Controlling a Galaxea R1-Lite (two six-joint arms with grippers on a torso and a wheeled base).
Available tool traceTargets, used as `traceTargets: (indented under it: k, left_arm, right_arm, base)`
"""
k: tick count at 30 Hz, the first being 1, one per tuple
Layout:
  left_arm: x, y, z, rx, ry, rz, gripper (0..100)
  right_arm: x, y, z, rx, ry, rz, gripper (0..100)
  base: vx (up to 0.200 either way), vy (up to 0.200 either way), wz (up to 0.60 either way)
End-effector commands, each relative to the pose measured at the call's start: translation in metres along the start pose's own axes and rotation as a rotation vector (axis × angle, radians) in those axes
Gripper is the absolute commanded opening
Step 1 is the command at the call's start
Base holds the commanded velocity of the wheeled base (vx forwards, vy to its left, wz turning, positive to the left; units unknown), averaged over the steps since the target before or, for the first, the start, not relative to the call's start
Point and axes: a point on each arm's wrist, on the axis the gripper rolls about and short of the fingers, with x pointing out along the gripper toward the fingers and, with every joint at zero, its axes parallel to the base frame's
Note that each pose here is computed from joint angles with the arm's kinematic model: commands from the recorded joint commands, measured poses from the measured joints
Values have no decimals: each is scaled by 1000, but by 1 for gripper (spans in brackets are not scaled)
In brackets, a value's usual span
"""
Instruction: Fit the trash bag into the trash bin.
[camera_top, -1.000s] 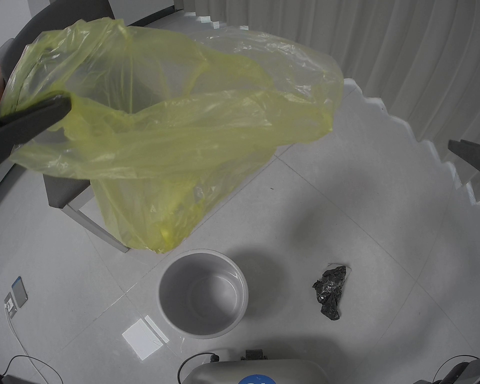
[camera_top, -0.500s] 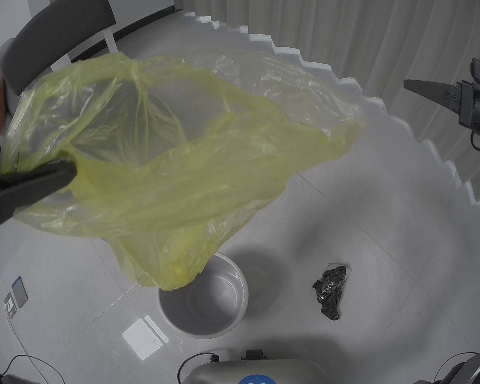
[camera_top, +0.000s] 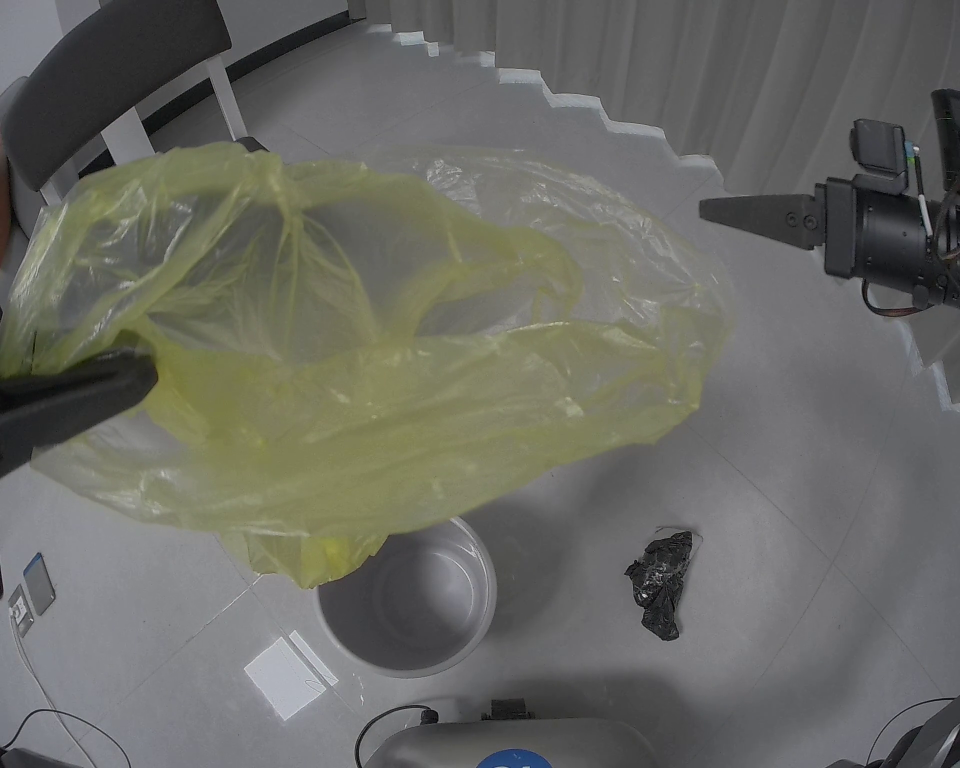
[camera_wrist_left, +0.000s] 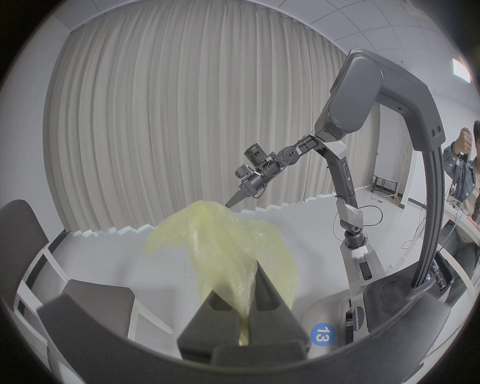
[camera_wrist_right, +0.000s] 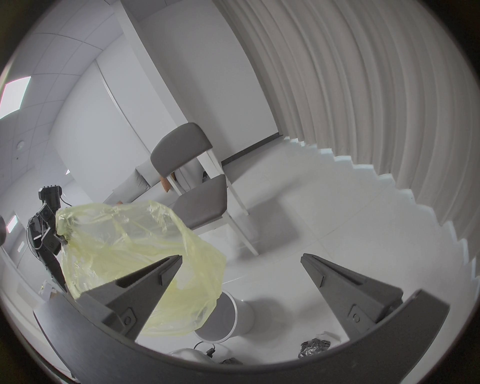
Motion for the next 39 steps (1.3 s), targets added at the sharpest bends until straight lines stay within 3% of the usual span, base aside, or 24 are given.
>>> traceTargets:
  k: [1, 16, 17, 33, 38, 39]
  left_arm:
    - [0, 0, 0, 0, -1, -1, 0]
    - [-3, -6, -2, 7, -24, -11, 0]
    - [-3, -6, -2, 7, -24, -11, 0]
    - [4, -3, -6, -1, -18, 10, 0]
    - [7, 5, -16, -93, 63, 128, 0]
    - [7, 7, -20, -191, 77, 179, 0]
  right_arm:
    - [17, 5, -10, 5, 49, 33, 100]
    - [37, 5, -25, 10, 106, 44, 100]
    - [37, 4, -27, 6, 112, 44, 0]
    - [35, 4, -35, 8, 137, 41, 0]
    - [32, 3, -47, 17, 171, 31, 0]
    - [24, 5, -52, 17, 180, 29, 0]
  base:
    - [0, 0, 0]
    - [0, 0, 0]
    - [0, 0, 0]
    - [0, 0, 0]
    - [0, 0, 0]
    - [0, 0, 0]
